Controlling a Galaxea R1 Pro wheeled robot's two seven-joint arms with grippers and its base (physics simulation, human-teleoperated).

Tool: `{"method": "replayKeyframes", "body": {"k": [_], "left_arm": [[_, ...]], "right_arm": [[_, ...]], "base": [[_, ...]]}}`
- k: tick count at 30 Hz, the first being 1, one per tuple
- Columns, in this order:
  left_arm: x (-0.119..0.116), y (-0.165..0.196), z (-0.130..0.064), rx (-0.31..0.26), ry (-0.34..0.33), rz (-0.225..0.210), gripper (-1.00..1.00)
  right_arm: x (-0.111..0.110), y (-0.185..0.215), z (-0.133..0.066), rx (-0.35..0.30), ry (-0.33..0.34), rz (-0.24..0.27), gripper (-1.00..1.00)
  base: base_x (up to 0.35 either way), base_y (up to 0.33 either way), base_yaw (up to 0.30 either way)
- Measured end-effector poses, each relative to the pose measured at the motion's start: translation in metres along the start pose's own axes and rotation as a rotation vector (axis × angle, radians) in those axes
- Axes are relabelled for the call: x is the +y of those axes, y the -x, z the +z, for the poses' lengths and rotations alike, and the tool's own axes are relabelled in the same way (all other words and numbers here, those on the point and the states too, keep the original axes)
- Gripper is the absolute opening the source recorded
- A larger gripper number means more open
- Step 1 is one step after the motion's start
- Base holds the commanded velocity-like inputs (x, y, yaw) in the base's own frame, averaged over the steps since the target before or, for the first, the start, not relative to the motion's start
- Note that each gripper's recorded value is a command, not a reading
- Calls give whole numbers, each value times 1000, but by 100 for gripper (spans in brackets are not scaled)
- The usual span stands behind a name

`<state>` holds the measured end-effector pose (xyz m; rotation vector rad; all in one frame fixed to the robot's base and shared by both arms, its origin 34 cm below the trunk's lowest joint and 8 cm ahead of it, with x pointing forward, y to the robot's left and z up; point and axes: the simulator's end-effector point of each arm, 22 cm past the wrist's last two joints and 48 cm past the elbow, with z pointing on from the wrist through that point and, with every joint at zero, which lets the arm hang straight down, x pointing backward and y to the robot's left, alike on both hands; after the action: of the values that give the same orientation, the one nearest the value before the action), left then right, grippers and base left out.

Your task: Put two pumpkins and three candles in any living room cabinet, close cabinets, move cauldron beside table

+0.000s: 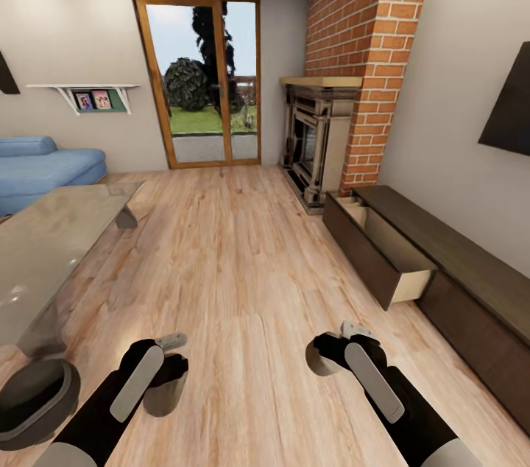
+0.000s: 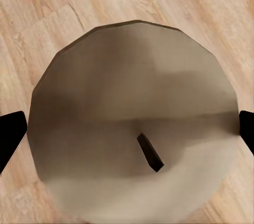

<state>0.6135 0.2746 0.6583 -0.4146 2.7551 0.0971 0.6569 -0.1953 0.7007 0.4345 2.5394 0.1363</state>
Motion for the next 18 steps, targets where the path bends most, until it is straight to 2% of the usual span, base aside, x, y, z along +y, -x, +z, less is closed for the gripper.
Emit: {"method": "replayKeyframes", "body": {"k": [18], "left_arm": [[0, 0, 0, 0, -1, 0, -100]], "right_arm": [[0, 0, 0, 0, 0, 0, -100]], "base": [[330, 0, 0]]}}
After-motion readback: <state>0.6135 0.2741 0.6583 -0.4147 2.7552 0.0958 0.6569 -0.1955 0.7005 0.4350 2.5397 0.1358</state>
